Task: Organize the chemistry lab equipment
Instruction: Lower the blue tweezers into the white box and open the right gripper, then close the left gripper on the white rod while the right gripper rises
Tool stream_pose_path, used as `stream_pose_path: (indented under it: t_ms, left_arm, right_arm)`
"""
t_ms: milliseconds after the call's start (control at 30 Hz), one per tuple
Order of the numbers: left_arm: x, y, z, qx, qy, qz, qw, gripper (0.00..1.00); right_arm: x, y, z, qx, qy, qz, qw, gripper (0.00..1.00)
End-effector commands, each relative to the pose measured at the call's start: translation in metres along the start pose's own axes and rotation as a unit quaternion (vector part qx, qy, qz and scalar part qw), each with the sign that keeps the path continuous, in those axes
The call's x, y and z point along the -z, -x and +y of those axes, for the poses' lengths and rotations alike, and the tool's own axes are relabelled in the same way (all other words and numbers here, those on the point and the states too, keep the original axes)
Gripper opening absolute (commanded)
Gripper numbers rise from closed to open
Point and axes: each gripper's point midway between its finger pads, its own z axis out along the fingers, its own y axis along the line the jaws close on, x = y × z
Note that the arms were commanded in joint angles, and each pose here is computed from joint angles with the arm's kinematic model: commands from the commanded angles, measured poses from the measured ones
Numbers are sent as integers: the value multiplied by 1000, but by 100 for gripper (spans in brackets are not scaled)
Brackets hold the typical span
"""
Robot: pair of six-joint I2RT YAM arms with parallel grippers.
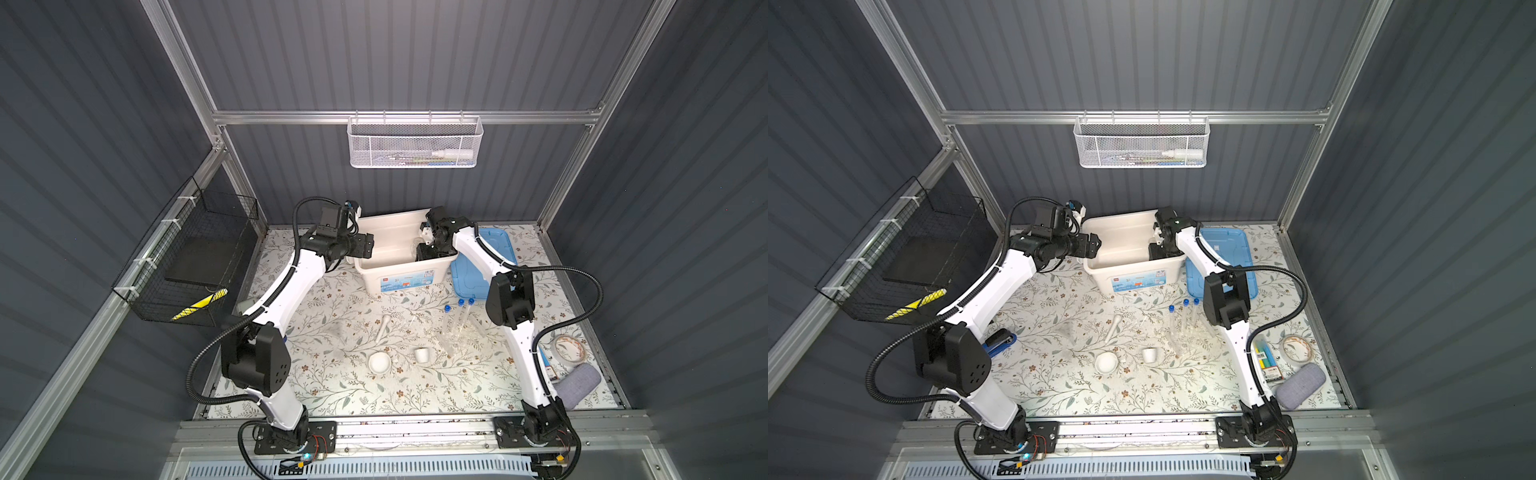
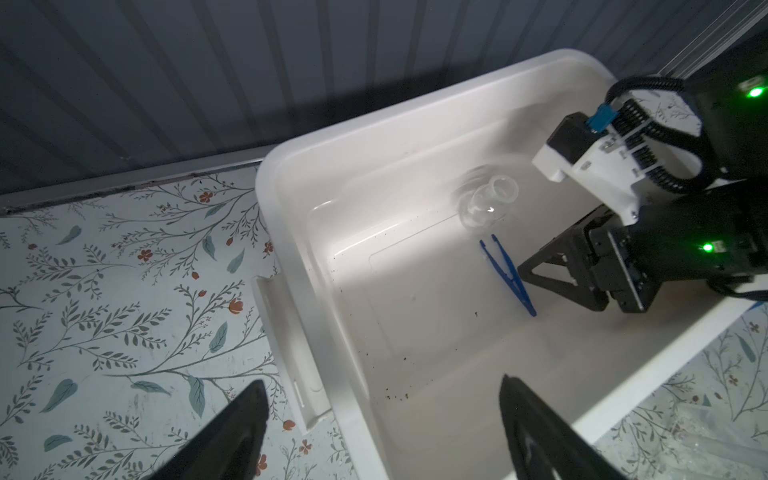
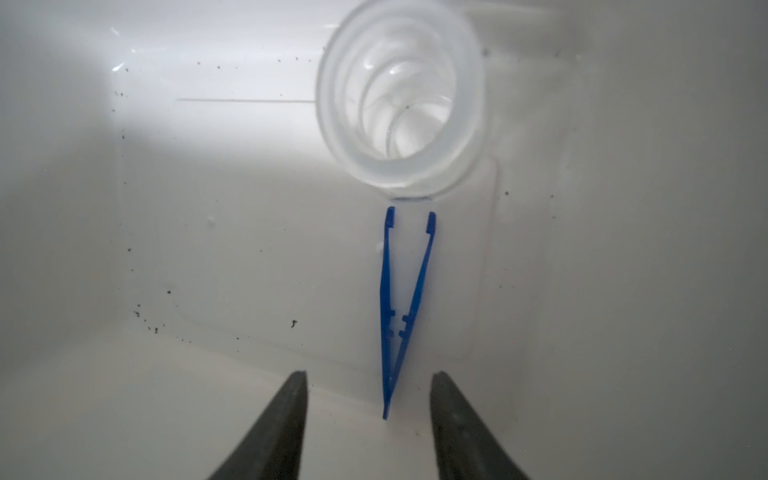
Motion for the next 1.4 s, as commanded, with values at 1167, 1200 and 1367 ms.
stream_pose_path:
  t_ms: [1167, 1200, 1367]
  left_arm:
    - [33, -185, -105, -11, 86, 89, 992, 83]
    - [29, -195, -106, -13, 82, 101, 991, 80]
    - [14, -225, -110, -14, 63, 131, 989, 75]
  right_arm:
    - [193, 15, 18, -10, 85, -229, 970, 99]
    - [194, 15, 16, -14, 84, -229, 970, 99]
    - [199, 15, 5, -21, 62, -239, 969, 99]
